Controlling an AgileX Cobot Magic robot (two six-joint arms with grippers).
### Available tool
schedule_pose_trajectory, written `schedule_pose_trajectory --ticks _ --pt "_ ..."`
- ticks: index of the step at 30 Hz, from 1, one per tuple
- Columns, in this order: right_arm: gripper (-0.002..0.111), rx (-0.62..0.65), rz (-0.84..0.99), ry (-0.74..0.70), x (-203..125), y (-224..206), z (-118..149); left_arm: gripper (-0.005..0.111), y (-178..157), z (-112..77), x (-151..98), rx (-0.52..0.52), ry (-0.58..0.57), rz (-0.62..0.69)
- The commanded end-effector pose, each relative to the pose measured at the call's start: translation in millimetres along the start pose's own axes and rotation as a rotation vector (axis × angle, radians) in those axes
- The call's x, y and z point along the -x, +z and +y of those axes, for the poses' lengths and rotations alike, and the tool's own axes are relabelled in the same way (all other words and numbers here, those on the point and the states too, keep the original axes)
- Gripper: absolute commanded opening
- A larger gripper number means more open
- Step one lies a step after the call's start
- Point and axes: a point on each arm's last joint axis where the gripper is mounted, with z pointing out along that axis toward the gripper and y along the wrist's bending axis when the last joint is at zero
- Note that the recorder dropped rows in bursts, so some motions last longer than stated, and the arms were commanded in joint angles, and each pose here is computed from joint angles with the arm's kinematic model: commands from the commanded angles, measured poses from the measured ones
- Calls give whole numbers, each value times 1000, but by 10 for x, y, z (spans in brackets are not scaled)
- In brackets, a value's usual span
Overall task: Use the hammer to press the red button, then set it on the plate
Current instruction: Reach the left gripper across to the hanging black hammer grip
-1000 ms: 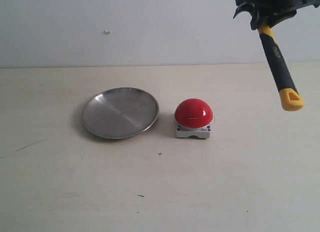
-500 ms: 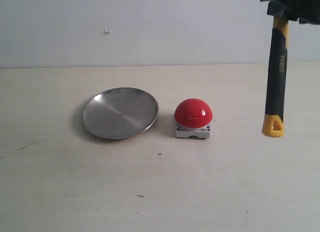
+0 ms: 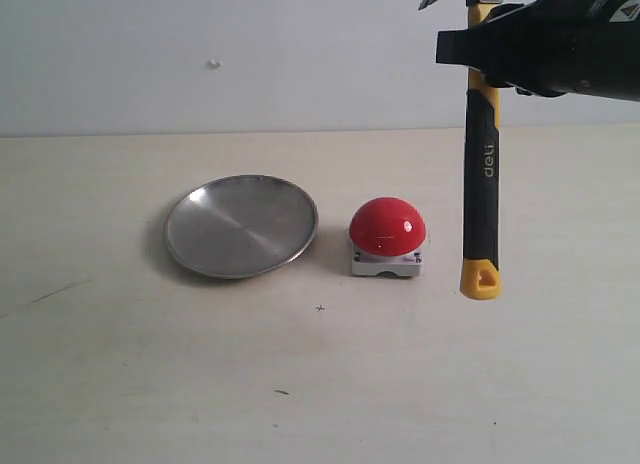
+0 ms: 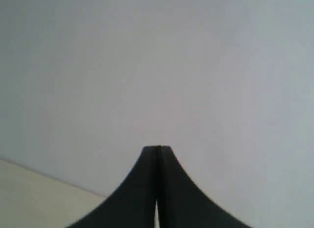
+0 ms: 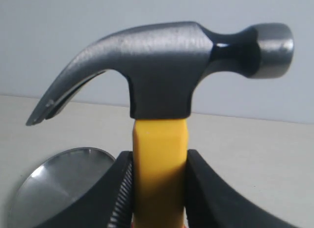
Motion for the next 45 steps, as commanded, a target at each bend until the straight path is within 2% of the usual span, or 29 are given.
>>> schedule_pose_trajectory --ticks 1,4,6,9,11,14,19,22,25,27,30,33,36,45 --pt "0 -11 -99 -12 135 -55 4 0 586 -87 0 -21 110 200" --pt "0 -8 -88 -12 126 -54 6 0 1040 -119 -260 -116 115 434" --pt "0 -6 -81 -12 119 -53 7 0 1309 -153 -473 -243 157 587" --pt "0 -6 -79 -12 117 -53 8 2 1645 -220 -866 -455 98 778" --pt "0 -5 -77 -12 116 -53 8 6 1809 -317 -1093 -592 32 827" --pt "0 -3 -68 -12 107 -53 10 15 1963 -476 -1399 -717 -61 848" --pt "0 -5 -76 -12 114 -53 8 36 2011 -833 -1930 -850 -65 982" --pt "0 -9 -87 14 123 -51 4 49 2012 -1134 -2149 -951 -20 1008" --pt "0 -10 -89 45 125 -52 2 53 1995 -1436 -2303 -1081 97 964" --pt "0 -9 -89 64 125 -51 2 53 2004 -1603 -2368 -1104 149 944" --pt "0 -9 -89 66 125 -51 2 53 2023 -1810 -2432 -1085 217 921" --pt "0 -8 -84 66 120 -51 3 53 2060 -1931 -2480 -1022 286 900" --pt "0 -8 -85 68 121 -51 3 53 2078 -2052 -2494 -1012 312 878" --pt "0 -8 -85 70 121 -51 3 53 2190 -2157 -2632 -992 280 889"
